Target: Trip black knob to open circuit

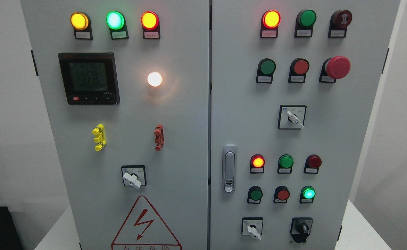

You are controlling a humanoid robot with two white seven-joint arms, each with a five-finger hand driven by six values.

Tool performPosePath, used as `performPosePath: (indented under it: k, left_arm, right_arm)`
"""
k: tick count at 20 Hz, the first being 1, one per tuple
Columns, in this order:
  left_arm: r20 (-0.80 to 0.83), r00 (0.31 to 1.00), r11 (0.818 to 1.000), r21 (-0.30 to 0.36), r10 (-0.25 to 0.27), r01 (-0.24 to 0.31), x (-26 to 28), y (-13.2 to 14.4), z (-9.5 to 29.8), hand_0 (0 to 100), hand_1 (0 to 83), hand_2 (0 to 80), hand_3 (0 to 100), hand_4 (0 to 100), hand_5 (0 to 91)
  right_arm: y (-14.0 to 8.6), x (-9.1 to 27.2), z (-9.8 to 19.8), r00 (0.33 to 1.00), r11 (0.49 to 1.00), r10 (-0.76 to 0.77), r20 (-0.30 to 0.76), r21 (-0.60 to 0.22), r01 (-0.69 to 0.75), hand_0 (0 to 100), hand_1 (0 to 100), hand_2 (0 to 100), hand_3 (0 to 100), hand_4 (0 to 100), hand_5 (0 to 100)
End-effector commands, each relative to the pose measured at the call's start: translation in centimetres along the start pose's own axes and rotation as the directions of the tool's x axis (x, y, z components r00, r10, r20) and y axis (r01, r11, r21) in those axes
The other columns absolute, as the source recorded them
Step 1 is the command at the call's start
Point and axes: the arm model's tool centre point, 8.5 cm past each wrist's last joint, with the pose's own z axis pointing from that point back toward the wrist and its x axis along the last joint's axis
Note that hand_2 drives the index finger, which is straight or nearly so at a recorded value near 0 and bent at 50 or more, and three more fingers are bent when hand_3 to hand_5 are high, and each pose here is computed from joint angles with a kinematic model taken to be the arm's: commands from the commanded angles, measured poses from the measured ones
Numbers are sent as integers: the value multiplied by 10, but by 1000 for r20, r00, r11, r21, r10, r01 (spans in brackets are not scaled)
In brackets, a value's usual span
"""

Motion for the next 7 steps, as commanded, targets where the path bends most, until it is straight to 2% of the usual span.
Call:
performPosePath:
  k: [1,7]
  left_arm:
    - [-4,1000,1000,-1,-23,23,0,0,0,120,389,0,0,0,0]
    - [-3,1000,1000,-1,-23,23,0,0,0,120,389,0,0,0,0]
  right_arm:
    - [-6,3,1,1000,1000,9,5,-17,-8,0,0,0,0,0,0]
    - [-6,2,1,1000,1000,9,3,-15,-9,0,0,0,0,0,0]
